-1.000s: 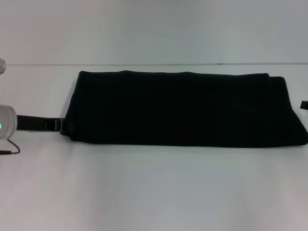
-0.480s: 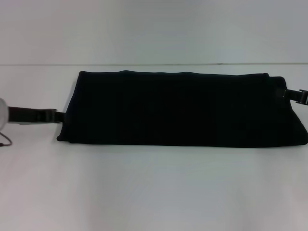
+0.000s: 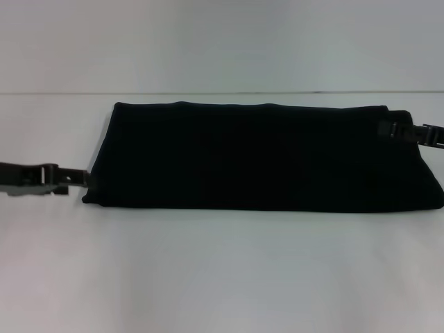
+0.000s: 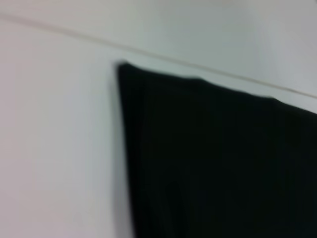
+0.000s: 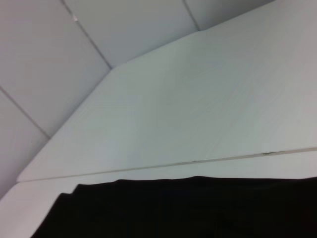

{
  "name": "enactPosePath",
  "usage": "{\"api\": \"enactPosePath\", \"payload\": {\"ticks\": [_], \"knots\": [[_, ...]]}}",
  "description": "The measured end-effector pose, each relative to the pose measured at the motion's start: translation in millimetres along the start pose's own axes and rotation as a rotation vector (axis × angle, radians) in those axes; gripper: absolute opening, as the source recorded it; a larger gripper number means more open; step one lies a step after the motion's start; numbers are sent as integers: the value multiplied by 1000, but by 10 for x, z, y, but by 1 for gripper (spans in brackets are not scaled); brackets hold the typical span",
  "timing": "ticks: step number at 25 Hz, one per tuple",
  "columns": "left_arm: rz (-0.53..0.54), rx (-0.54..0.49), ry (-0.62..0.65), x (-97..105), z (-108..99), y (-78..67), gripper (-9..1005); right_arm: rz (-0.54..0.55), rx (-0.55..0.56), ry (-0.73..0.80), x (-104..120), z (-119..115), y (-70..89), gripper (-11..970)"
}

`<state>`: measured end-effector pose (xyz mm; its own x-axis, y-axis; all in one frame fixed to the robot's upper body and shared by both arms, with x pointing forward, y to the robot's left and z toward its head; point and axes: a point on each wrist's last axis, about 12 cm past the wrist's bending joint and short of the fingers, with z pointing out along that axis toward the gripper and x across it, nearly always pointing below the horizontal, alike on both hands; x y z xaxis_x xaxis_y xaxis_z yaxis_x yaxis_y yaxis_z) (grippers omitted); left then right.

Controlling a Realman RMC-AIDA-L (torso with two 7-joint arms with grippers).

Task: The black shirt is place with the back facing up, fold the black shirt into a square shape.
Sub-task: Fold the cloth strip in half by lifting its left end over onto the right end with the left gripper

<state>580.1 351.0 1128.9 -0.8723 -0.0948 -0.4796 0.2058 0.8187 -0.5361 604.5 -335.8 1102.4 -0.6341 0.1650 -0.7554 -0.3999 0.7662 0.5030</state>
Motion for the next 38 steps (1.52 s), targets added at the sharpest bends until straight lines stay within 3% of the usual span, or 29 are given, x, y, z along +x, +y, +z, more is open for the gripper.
{"api": "enactPosePath", "payload": {"ticks": [4,7,13,25,38], "knots": [[-116,71,79,63,117,-67,709,2,-11,-7,-26,-3,12,754],[-215,99,119,86,231,-99,827,-1,-8,-14,-57,13,17,750],[-366,72,86,52,306,-61,936,-13,-20,-33,-151,66,63,745],[-602,69,24,164,353,93,936,-21,-24,-48,-213,116,98,745],[-687,75,-23,213,415,148,937,-25,-26,-54,-240,119,103,745]]}}
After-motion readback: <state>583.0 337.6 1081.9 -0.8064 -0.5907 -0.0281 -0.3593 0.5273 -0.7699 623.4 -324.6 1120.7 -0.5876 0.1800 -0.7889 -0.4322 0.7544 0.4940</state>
